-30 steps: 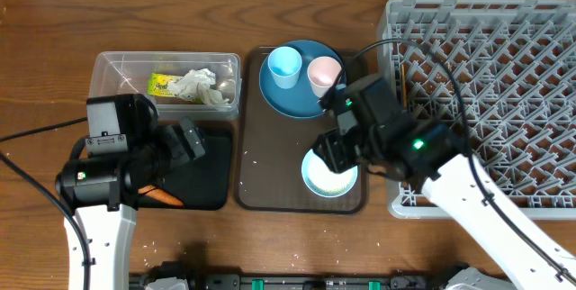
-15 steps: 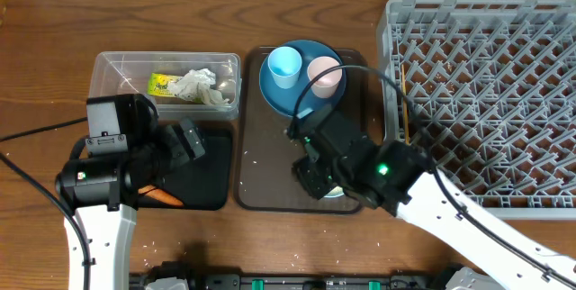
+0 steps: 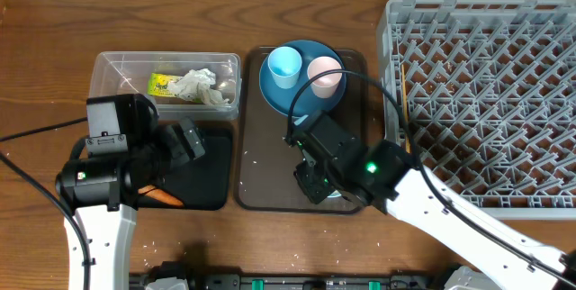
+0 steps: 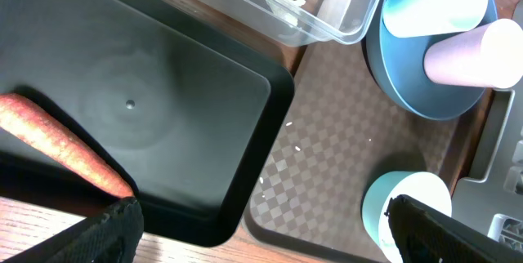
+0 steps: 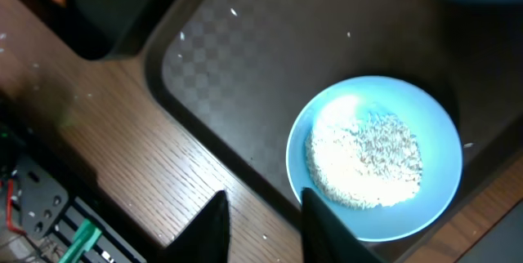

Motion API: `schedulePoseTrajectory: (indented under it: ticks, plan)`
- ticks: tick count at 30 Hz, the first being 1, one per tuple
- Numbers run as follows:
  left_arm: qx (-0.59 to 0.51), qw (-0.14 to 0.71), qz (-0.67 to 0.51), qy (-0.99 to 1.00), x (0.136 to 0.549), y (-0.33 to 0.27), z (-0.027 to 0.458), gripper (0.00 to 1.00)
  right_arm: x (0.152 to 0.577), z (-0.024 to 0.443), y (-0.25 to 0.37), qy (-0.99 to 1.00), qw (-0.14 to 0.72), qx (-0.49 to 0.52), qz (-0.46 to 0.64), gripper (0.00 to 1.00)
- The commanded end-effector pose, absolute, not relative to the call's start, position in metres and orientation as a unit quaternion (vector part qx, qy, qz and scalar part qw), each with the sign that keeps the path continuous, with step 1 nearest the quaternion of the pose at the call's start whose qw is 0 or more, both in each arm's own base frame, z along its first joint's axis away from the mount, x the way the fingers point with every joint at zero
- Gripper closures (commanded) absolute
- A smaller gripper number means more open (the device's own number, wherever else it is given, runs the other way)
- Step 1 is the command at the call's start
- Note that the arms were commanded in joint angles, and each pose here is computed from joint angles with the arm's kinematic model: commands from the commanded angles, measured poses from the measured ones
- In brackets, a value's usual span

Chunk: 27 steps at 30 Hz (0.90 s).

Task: Sort waste into correct bins and load items into the dishwasher rack
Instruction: 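Lower the right gripper onto the rim of the white bowl, then close the right gripper on the bowl rim and lift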

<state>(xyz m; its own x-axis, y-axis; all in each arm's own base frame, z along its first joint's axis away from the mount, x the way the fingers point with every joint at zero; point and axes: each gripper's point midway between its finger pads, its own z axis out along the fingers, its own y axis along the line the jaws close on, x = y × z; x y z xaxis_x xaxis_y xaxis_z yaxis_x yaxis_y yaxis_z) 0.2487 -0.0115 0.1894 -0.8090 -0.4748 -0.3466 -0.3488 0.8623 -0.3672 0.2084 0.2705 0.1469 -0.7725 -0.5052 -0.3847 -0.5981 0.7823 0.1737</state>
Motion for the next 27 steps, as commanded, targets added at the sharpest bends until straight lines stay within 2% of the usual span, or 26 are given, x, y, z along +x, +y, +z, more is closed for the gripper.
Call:
schedulePoseTrajectory:
  ticks: [1,27]
  plan:
    - [-0.217,0.231,-0.141,0.938,0.251,-0.009,0.197,0.02,0.206,0.132,0.27,0.934,0.143,-0.302,0.128,0.75]
    - [-0.217,0.231,-0.141,0.938,0.251,-0.009,0.197,0.02,0.202,0.048,0.266,0.95,0.035,-0.304,0.057,0.78]
